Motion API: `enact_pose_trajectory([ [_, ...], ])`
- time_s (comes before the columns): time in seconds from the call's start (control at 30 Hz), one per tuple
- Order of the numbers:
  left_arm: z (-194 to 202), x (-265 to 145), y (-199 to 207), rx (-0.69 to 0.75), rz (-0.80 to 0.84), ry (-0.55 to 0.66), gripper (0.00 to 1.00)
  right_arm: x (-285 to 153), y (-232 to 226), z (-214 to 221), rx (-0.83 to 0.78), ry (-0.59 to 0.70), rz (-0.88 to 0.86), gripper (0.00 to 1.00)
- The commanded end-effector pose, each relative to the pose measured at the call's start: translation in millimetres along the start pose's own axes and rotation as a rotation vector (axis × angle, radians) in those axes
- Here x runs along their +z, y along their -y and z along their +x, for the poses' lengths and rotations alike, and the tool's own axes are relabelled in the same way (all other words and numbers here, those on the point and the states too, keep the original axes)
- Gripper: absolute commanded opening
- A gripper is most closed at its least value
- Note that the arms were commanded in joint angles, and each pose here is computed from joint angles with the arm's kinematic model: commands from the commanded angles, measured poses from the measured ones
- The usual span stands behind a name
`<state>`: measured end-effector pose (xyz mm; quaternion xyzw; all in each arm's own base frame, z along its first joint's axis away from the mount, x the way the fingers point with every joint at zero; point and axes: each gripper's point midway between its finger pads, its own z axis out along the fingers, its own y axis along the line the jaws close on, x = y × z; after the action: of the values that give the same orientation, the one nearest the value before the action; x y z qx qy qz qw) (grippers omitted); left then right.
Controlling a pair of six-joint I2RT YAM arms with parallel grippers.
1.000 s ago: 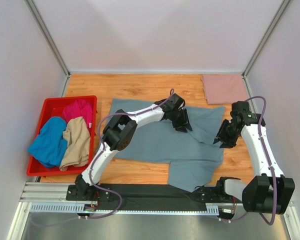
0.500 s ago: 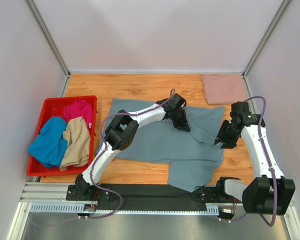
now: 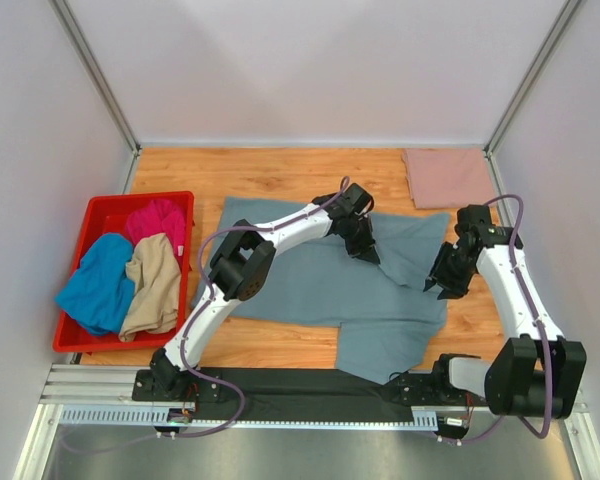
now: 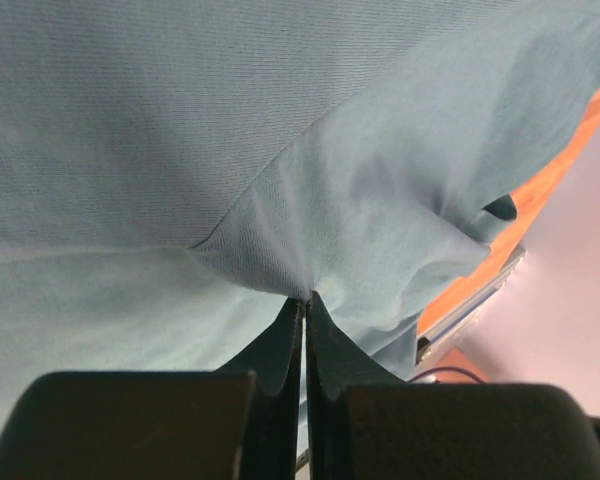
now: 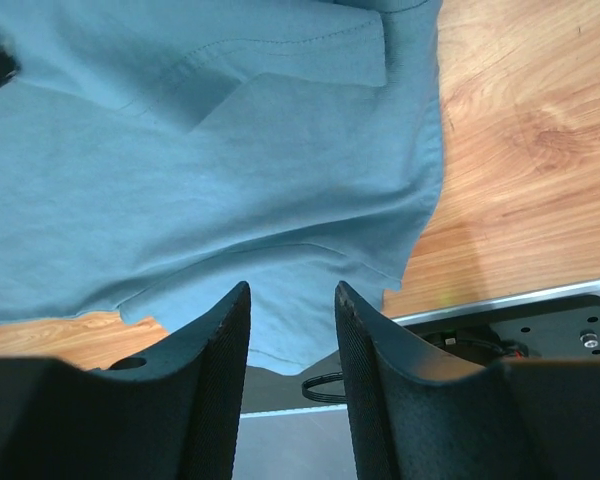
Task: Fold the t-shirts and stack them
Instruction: Fold the tshirt
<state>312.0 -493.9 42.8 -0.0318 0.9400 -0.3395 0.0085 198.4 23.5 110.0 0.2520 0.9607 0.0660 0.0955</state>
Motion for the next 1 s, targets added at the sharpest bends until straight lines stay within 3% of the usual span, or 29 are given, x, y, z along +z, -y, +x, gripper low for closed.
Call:
enact_pose_trajectory([
  [0.0,13.0,-37.6,31.3,0.031,0.04,-0.028,0.0,8.2,0.6,-11.1,0.032,0.021,0.035,0.41],
  [0.43,20.0,-44.2,10.1,0.08,-0.036,-0.103,0.0,30.0,23.6,-42.1,0.121,0.083,0.208,0.43],
  [0.57,14.2,-42.0,17.5,0.094,0.037,-0.118,0.01,36.5,25.0,-44.0,0.123,0.081,0.217,0.43],
  [0.6,10.3,-40.1,18.7,0.098,0.059,-0.116,0.06,38.7,23.3,-47.4,0.115,0.095,0.206,0.43],
  [0.63,4.5,-37.8,23.8,0.127,0.093,-0.098,0.22,41.0,20.8,-47.5,0.117,0.091,0.187,0.43],
  [0.73,-4.2,-42.2,30.6,0.183,0.128,-0.084,0.4,49.4,15.0,-48.0,0.121,0.073,0.151,0.43],
  [0.83,-1.1,-49.8,19.8,0.257,0.083,-0.073,0.47,58.2,16.8,-45.5,0.118,0.042,0.163,0.43],
  [0.97,19.5,-53.7,2.7,0.314,0.075,-0.1,0.48,65.5,19.4,-41.9,0.117,0.023,0.169,0.42],
])
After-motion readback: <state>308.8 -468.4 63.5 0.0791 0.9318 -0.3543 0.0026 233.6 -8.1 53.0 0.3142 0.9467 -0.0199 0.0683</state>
